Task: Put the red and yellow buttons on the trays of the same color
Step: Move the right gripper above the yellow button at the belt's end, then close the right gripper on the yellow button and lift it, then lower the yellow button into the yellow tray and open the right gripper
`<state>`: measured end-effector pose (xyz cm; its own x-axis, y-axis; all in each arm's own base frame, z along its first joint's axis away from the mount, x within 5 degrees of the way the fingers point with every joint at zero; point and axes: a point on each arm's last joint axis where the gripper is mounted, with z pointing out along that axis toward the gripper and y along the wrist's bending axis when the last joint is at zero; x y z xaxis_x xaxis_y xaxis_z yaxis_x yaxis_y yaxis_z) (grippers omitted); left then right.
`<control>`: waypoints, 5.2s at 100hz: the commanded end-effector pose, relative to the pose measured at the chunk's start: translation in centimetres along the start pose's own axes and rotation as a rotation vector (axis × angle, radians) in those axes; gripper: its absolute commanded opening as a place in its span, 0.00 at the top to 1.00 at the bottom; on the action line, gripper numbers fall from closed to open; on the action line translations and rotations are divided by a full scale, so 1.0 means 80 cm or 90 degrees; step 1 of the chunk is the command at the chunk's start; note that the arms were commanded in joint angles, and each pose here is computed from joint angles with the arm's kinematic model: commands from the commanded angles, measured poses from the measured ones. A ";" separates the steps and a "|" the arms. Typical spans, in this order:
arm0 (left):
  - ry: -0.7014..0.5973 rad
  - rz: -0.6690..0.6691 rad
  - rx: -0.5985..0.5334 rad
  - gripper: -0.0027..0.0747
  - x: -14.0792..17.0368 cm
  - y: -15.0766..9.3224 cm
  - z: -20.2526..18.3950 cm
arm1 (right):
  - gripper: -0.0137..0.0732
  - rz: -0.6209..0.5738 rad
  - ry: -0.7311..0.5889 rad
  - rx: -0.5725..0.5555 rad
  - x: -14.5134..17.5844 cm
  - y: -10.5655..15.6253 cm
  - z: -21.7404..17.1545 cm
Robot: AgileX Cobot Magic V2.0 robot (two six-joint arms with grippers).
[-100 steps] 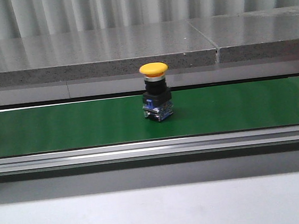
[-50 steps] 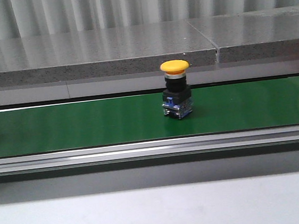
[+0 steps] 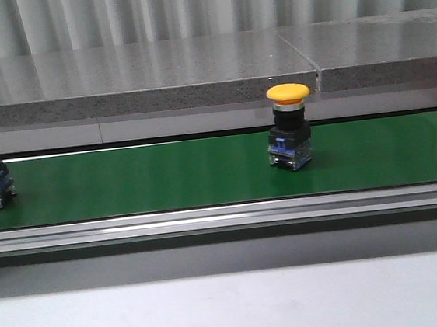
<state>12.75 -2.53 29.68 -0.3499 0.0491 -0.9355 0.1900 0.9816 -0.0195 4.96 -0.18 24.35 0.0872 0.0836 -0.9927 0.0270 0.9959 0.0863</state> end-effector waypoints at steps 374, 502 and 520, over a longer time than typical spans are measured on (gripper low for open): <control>-0.069 -0.008 0.007 0.99 -0.020 -0.002 -0.003 | 0.80 0.170 0.677 0.391 -0.020 -0.197 0.252; -0.069 -0.008 0.007 0.99 -0.020 -0.002 -0.003 | 0.10 0.194 0.712 0.389 0.022 -0.213 0.269; -0.069 -0.008 0.007 0.99 -0.020 -0.002 -0.003 | 0.10 0.178 0.657 0.390 -0.009 -0.204 0.263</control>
<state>12.75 -2.53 29.68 -0.3499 0.0491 -0.9355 0.1900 0.9816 -0.0195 25.78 -17.24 22.12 -0.7109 0.5847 -0.3908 0.6197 0.7835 0.0450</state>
